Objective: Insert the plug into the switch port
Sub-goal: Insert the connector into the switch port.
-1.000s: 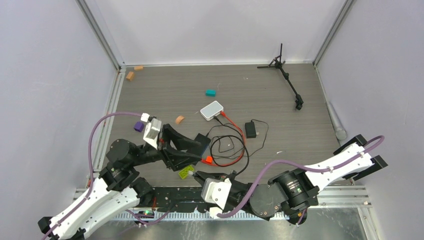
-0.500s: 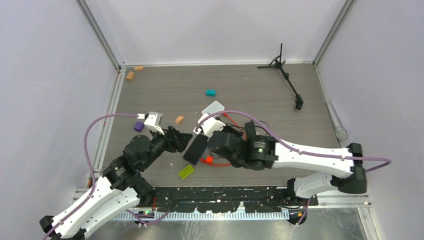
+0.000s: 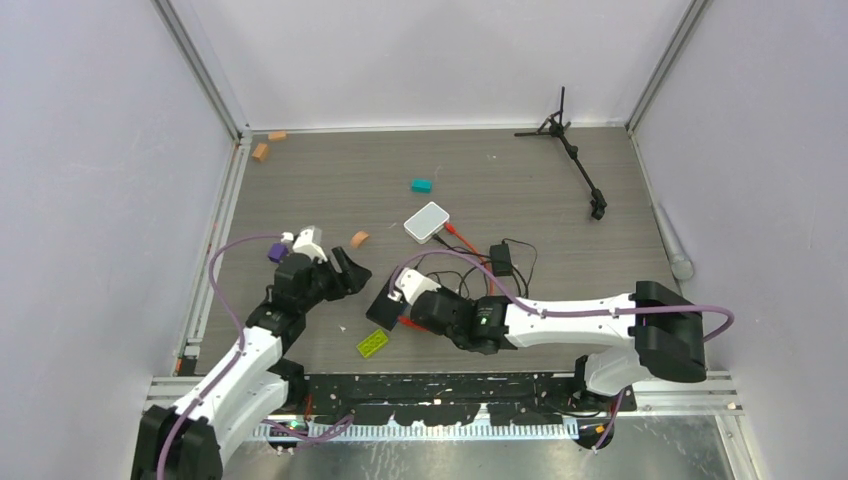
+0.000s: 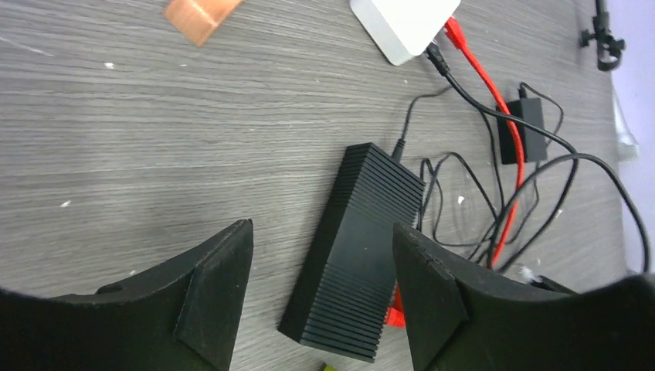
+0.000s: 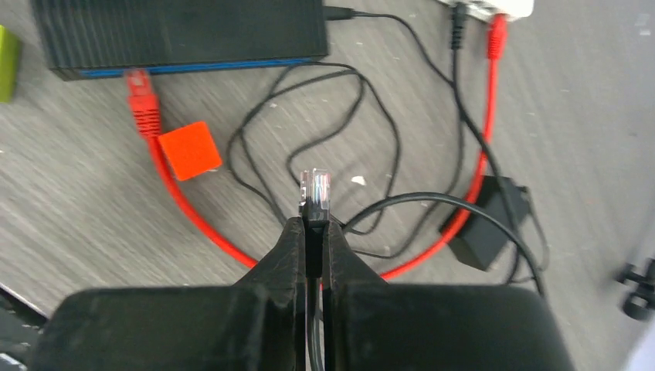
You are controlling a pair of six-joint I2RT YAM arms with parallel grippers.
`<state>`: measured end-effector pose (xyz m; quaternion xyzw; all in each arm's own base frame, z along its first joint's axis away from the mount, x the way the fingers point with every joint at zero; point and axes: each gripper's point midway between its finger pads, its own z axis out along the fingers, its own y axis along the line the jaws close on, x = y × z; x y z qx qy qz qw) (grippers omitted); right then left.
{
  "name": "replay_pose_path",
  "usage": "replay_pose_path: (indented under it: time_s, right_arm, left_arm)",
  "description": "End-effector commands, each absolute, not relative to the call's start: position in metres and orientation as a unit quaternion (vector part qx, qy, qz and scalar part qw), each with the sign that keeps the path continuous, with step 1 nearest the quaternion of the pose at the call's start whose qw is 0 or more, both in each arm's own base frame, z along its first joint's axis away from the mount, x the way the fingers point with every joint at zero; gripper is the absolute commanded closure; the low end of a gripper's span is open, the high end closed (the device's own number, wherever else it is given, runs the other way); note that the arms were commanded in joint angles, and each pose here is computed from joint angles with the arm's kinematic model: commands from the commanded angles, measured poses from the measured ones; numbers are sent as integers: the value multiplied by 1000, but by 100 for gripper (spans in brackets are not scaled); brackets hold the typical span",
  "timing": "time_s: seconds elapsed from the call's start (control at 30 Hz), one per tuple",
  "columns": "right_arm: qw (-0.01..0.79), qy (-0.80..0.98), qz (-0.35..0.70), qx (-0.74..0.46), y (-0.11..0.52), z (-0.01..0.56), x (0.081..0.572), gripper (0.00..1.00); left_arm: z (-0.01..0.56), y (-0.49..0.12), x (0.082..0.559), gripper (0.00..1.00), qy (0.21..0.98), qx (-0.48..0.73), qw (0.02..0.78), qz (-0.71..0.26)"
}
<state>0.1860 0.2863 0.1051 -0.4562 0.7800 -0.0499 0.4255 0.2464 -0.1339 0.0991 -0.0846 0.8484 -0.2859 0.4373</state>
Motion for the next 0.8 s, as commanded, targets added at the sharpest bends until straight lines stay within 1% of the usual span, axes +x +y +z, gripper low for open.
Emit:
replay_pose_path:
  time_s: [0.0,0.13,0.27,0.57,0.77]
  right_arm:
    - [447,788,113,-408,341,110,184,100]
    - [407,804,181,-393,348,92,187,100]
    - [384,810,220,-384,355,93,189,100]
    - [342,823,254,-375,371,78,177,99]
    - [345,819,269,-371,390,78,178,99]
  left_arm:
    - [144,-166,263,32,789,-27,475,-388]
    - [136,-175,267,33,796,2,458,-395]
    - [130,-173,269,33,802,13,460,-382]
    - [127,-155,262,33,803,10,489,-341]
    - [124,-143,254,31,803,2,504,-318]
